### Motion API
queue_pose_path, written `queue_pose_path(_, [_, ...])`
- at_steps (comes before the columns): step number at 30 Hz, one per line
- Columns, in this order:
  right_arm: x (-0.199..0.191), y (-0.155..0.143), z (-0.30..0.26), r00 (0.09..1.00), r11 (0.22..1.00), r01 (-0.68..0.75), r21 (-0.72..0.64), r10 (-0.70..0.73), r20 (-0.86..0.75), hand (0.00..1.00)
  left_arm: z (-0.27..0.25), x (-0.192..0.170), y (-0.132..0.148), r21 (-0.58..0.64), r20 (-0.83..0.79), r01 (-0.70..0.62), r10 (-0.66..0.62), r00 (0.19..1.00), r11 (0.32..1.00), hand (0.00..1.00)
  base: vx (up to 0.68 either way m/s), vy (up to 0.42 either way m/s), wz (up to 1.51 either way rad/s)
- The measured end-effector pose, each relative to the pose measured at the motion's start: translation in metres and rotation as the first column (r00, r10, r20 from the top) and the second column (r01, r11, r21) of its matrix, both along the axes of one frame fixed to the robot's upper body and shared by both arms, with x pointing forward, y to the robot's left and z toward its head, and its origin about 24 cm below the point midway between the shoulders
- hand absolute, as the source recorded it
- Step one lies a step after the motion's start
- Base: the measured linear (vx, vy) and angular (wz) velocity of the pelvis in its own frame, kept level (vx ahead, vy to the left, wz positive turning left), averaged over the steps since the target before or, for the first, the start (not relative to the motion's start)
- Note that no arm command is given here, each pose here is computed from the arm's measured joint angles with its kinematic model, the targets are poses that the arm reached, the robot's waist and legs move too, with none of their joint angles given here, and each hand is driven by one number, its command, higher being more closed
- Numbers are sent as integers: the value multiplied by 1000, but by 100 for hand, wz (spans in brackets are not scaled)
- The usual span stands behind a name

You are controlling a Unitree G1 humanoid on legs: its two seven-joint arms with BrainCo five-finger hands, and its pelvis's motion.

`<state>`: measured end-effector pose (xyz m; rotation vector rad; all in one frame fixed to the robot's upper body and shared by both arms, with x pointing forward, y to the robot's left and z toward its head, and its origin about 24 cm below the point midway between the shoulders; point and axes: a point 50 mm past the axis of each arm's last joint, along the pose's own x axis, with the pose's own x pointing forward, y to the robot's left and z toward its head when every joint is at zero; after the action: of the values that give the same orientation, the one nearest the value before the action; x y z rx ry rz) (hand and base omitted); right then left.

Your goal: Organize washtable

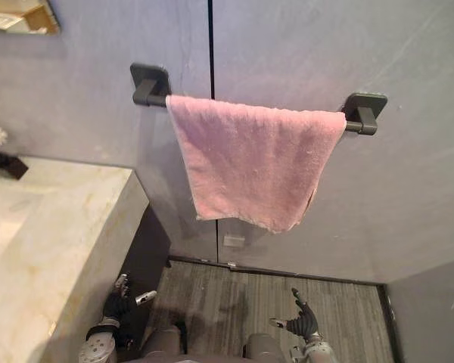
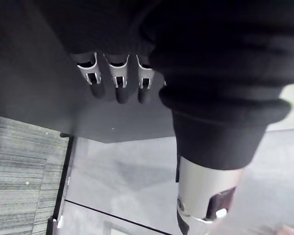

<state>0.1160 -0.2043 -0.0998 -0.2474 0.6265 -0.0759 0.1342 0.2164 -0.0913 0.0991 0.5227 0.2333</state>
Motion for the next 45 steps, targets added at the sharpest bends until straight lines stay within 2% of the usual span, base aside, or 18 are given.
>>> queue_pose_path(4, [15,-10,9,998,1000,13,-27,-12,58,0,-5,-5,-22,-75,-6,-17,17,1000,997,0,-311,-374,45])
queue_pose_path(6, [10,-16,6,998,998,44,-38,-43,39,0,-6,-6,-28,-90,-10,-18,17,1000,996,0,-462,-361,114])
queue_pose_path(14, [-16,-22,-8,994,995,94,-25,-95,-59,0,-9,-16,-24,-73,-38,-6,3,999,997,0,-269,-131,82])
queue_pose_path(18, [-30,-35,-16,978,984,173,-38,-177,-115,0,-16,-16,-25,-87,-73,16,-22,997,996,0,-132,137,109])
queue_pose_path(23, [-36,-30,-26,963,976,218,-2,-215,-160,0,-26,-31,-3,-13,-169,31,-32,985,999,0,-123,166,12])
queue_pose_path(25, [-40,-27,-29,959,975,223,4,-218,-180,0,-27,-39,7,3,-187,-13,14,982,1000,0,-149,156,-2])
queue_pose_path(34, [-37,-18,-30,964,979,203,22,-196,-179,0,-21,-37,22,26,-149,-114,117,982,993,0,-144,72,72])
queue_pose_path(40, [-23,-15,-27,968,978,206,19,-201,-148,0,-23,-40,26,27,-154,-188,189,970,982,0,30,133,157])
queue_pose_path(45, [22,6,-18,990,988,134,71,-130,-51,0,-30,-47,30,40,-220,-181,186,958,983,0,146,146,61])
